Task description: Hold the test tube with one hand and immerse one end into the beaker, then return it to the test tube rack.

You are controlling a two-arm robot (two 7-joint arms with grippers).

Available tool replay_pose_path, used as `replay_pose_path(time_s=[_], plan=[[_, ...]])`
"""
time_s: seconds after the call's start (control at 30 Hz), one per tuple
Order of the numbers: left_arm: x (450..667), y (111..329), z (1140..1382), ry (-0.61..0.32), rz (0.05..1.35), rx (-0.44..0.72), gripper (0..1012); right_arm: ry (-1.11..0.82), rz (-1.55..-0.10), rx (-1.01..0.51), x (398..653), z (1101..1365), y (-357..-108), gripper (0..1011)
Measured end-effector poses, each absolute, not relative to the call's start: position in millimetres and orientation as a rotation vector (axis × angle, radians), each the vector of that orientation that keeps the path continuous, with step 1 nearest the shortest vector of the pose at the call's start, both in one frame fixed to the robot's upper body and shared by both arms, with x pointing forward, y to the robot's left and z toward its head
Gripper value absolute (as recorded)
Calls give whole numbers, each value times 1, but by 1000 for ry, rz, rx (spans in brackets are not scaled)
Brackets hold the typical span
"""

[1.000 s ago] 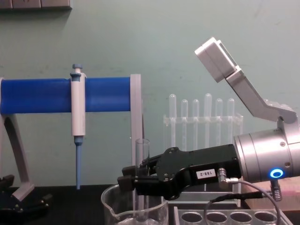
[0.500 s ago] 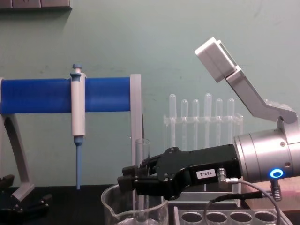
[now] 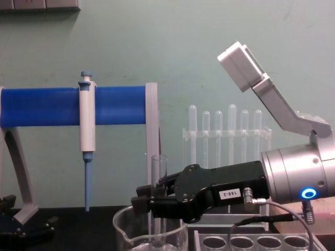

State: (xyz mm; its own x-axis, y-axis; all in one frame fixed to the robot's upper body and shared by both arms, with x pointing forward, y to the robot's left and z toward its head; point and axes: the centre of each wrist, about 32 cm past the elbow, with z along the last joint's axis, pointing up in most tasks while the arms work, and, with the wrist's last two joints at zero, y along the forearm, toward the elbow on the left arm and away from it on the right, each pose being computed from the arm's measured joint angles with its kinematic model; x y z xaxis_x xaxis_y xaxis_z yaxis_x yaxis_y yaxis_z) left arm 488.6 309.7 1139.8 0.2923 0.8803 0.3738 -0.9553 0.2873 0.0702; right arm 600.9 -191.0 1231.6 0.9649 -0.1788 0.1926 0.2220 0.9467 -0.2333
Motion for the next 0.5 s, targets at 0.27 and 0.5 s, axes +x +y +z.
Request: replay_pose_path(time_s=[0.27, 0.5], plan=[[489, 310, 1140, -285, 1248, 304, 1000, -170, -205, -256, 601, 1232, -191, 222], [489, 310, 1140, -285, 1248, 304, 1000, -170, -205, -256, 601, 1232, -191, 222]])
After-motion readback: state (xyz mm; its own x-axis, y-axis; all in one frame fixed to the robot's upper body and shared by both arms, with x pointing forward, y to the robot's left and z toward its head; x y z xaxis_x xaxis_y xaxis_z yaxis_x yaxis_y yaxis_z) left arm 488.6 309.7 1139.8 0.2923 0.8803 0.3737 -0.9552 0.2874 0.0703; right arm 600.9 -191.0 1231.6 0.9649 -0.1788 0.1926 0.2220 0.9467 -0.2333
